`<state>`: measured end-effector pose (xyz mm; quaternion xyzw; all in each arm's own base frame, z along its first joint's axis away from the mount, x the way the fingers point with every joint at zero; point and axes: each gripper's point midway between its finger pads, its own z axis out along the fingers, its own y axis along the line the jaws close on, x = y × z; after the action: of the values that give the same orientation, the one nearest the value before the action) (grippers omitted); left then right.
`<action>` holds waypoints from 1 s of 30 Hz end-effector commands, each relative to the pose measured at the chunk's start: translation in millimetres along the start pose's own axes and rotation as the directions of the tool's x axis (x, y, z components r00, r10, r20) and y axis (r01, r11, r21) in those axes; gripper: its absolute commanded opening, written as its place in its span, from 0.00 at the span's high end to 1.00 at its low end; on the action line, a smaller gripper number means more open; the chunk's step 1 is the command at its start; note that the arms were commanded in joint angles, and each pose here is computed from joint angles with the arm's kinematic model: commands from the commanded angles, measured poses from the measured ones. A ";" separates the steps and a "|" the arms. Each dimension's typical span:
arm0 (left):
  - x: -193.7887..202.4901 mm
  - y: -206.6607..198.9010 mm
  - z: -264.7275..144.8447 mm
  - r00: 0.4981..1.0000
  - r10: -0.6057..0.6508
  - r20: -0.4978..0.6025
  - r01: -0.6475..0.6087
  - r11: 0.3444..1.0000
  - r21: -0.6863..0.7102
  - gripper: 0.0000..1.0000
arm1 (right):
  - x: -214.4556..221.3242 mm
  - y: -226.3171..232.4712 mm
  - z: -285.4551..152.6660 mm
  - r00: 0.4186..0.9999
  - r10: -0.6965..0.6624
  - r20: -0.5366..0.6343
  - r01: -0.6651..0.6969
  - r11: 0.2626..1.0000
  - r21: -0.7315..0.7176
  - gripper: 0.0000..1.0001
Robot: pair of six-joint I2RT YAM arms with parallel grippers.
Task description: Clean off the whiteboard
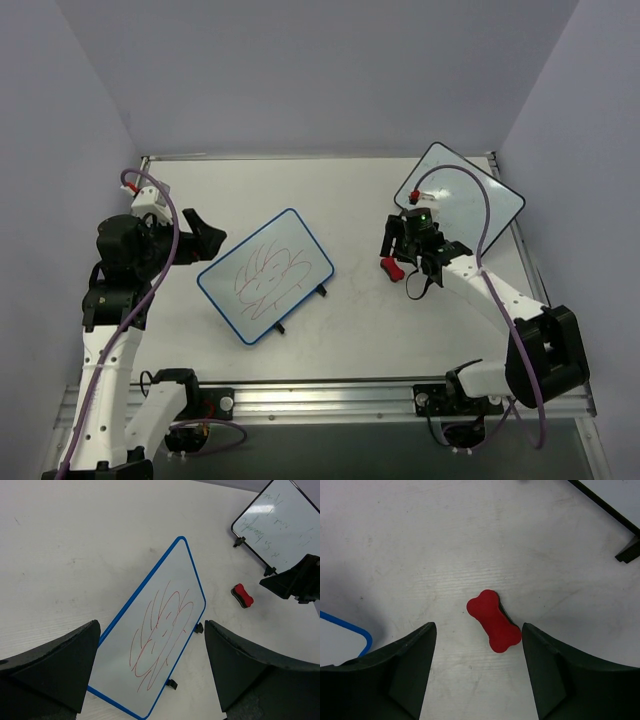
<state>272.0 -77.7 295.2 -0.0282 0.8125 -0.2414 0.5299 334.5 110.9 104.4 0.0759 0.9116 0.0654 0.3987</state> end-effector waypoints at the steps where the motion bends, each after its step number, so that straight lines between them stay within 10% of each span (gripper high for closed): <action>1: -10.6 -6.7 1.8 0.999 0.007 0.032 -0.008 0.999 0.037 0.06 | -15.8 -1.6 15.5 0.999 0.004 0.051 -0.003 1.000 -0.031 0.37; 30: -7.5 -6.2 6.4 1.000 -0.009 0.014 0.009 0.999 0.043 0.06 | 47.3 -10.1 50.8 0.993 0.004 -0.115 -0.016 0.994 -0.107 0.47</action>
<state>275.4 -81.7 289.1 -0.0308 0.8187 -0.2532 0.5144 334.4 106.6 31.3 0.0697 0.9286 0.1135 0.3463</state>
